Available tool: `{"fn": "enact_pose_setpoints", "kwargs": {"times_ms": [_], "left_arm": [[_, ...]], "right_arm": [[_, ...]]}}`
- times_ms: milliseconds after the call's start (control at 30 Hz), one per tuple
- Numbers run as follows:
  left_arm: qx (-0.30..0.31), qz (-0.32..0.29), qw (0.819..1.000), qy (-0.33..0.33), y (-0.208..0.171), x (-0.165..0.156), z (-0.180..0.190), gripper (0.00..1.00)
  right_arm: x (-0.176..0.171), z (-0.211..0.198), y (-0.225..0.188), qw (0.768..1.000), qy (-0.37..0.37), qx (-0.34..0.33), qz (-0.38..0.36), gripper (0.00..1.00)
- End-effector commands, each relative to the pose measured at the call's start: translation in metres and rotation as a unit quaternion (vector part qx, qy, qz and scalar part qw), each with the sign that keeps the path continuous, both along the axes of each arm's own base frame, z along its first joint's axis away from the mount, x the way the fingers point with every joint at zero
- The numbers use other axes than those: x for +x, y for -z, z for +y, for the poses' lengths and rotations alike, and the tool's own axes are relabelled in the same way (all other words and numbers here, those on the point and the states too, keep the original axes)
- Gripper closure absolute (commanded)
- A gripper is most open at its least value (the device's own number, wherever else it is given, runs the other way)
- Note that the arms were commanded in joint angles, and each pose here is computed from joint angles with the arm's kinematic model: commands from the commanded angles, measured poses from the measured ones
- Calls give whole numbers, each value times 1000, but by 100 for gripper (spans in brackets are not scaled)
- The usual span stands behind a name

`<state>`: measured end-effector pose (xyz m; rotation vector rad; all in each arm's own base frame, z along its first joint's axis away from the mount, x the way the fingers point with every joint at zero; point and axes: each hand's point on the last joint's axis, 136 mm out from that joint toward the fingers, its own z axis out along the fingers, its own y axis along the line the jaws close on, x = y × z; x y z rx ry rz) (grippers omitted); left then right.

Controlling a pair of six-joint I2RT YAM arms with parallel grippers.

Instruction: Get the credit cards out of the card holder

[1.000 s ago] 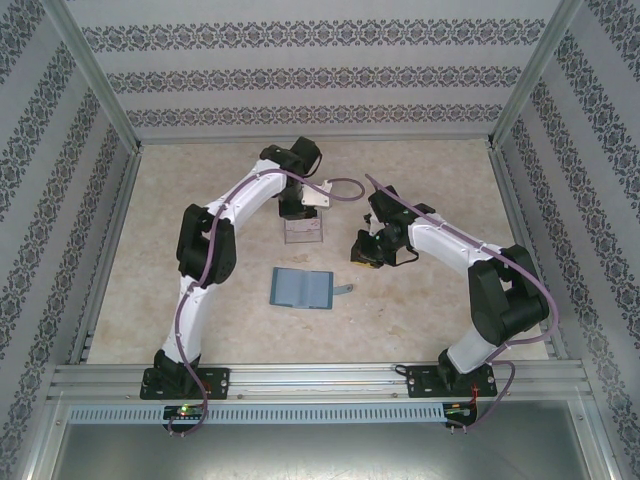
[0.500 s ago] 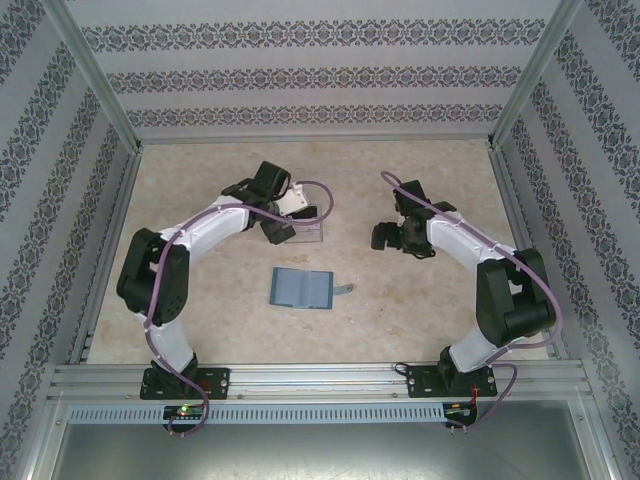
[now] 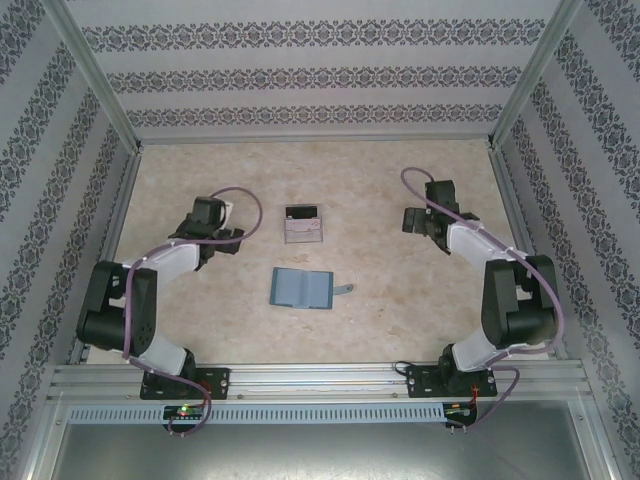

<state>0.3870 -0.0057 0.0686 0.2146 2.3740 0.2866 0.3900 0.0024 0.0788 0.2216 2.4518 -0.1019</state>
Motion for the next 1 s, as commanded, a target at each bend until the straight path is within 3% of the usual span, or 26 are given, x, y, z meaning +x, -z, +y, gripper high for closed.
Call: {"fn": "enact_pose_setpoints", "kwargs": {"times_ms": [0, 100, 200, 300, 600, 667, 833, 967], "left_arm": [[-93, -120, 987, -42, -28, 17, 10, 0], [-148, -173, 973, -48, -29, 17, 21, 0], [-166, -208, 963, -32, -37, 18, 23, 0], [-188, -203, 961, -20, -27, 19, 22, 0], [-195, -205, 959, 26, -27, 17, 8, 0], [-190, -215, 958, 22, -27, 15, 9, 0], [-162, -246, 956, 2, -21, 12, 13, 0], [-142, -237, 961, -26, -19, 13, 20, 0]], "right_arm": [[21, -12, -30, 991, -10, -43, -128, 4], [18, -15, -30, 982, -14, -37, -185, 3], [16, -17, -35, 977, -19, -38, -210, 4], [14, -21, -34, 971, -24, -15, -238, 3], [11, -2, -30, 962, -82, 0, -261, 2], [7, -2, -29, 951, -83, -5, -298, 2], [8, -3, -27, 955, -76, -11, -287, 2], [7, -5, -26, 957, -71, -14, -282, 2]]}}
